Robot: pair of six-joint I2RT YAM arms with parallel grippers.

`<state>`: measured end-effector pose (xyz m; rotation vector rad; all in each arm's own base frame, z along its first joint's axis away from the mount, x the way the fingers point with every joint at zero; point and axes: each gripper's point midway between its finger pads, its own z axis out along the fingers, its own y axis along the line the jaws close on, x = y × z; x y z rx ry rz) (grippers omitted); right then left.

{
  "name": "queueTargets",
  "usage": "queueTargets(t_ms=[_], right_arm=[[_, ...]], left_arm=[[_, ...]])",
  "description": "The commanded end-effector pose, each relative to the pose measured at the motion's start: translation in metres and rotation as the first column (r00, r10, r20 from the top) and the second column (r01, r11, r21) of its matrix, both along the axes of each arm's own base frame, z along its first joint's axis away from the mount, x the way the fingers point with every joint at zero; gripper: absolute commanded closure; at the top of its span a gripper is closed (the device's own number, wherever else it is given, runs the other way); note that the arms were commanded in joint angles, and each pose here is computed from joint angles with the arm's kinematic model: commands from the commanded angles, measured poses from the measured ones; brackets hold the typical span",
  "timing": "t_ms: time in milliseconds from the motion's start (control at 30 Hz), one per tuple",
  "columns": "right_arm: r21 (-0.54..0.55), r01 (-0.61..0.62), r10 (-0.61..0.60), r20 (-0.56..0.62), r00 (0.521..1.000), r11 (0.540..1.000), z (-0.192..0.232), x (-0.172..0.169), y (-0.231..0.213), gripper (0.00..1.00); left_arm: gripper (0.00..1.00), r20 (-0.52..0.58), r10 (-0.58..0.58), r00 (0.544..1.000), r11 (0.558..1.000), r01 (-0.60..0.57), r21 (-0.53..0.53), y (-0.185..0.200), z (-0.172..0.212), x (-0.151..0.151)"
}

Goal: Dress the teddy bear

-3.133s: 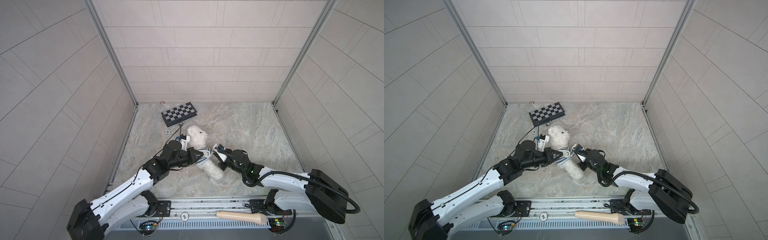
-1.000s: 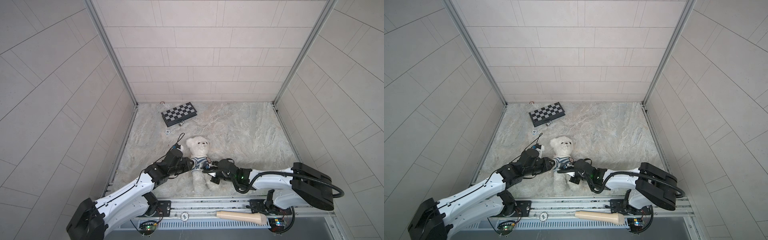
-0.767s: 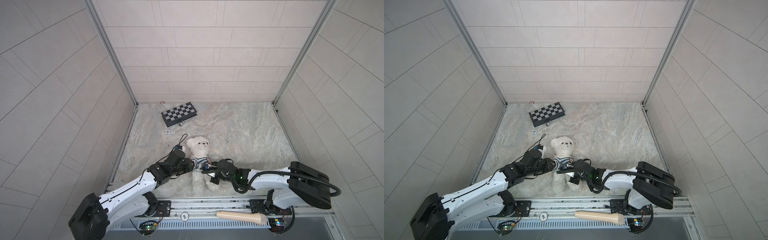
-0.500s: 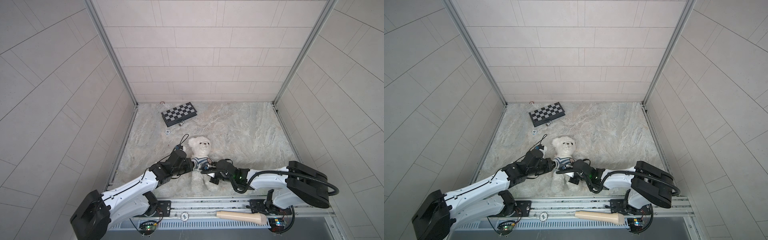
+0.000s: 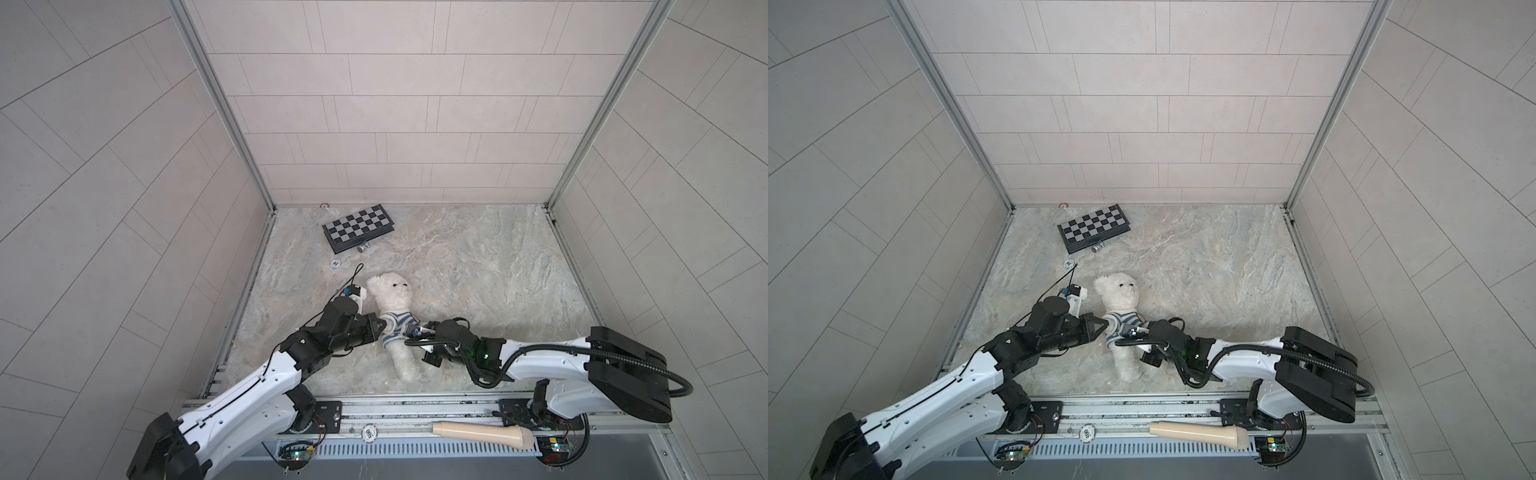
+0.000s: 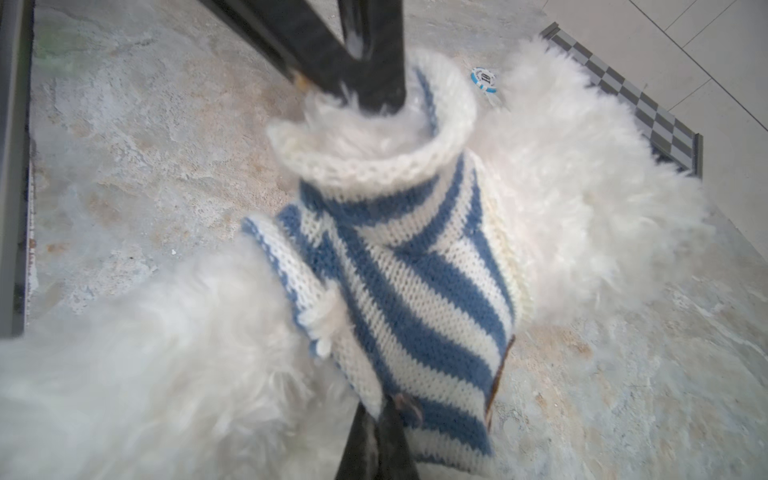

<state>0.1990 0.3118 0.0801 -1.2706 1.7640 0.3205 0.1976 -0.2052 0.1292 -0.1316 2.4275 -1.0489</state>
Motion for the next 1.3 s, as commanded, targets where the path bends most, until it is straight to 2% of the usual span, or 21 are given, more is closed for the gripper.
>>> queueTargets(t_ms=[0,100,267,367,467,600,767,967,1167,1267], right_arm=[[-0.107,0.068,-0.072,-0.032,0.997,0.992,-0.023,0.001,-0.026,1.0],[-0.124,0.099,-0.104,-0.036,0.994,0.987,-0.026,0.004,-0.033,1.0],[-0.131,0.114,-0.12,-0.036,0.992,0.985,-0.027,0.006,-0.04,1.0],[-0.127,0.126,-0.13,-0.022,0.991,0.984,-0.023,0.009,-0.042,1.0],[-0.112,0.127,-0.129,-0.007,0.992,0.985,-0.018,0.01,-0.042,1.0],[-0.027,0.067,-0.067,0.006,0.998,0.997,0.004,0.003,-0.033,0.76],[0.139,-0.081,0.071,0.073,0.995,0.987,0.052,-0.018,-0.021,0.6],[0.251,-0.16,0.142,0.089,0.986,0.955,0.097,-0.031,-0.01,0.51],[0.323,-0.185,0.173,0.065,0.983,0.928,0.103,-0.031,0.007,0.49],[0.347,-0.197,0.19,0.057,0.98,0.917,0.105,-0.03,0.017,0.52]], left_arm=[[1.0,0.048,-0.042,0.998,0.998,0.045,-0.052,-0.003,0.016,-0.001],[1.0,0.045,-0.028,0.999,0.995,0.032,-0.096,-0.002,0.015,0.0],[1.0,0.039,-0.037,0.999,0.969,0.045,-0.244,-0.01,0.022,0.0],[1.0,0.053,-0.087,0.995,0.967,0.097,-0.237,-0.012,0.026,-0.007],[1.0,0.073,-0.182,0.981,0.967,0.192,-0.165,-0.013,0.031,-0.018],[1.0,0.047,-0.185,0.982,0.974,0.189,-0.124,-0.01,0.026,-0.019],[1.0,0.037,-0.13,0.991,0.979,0.134,-0.154,-0.009,0.021,-0.012],[1.0,0.053,-0.128,0.99,0.971,0.136,-0.196,-0.013,0.029,-0.011],[1.0,0.094,-0.177,0.98,0.943,0.196,-0.268,-0.025,0.045,-0.016],[1.0,0.113,-0.2,0.973,0.935,0.224,-0.275,-0.03,0.052,-0.019]])
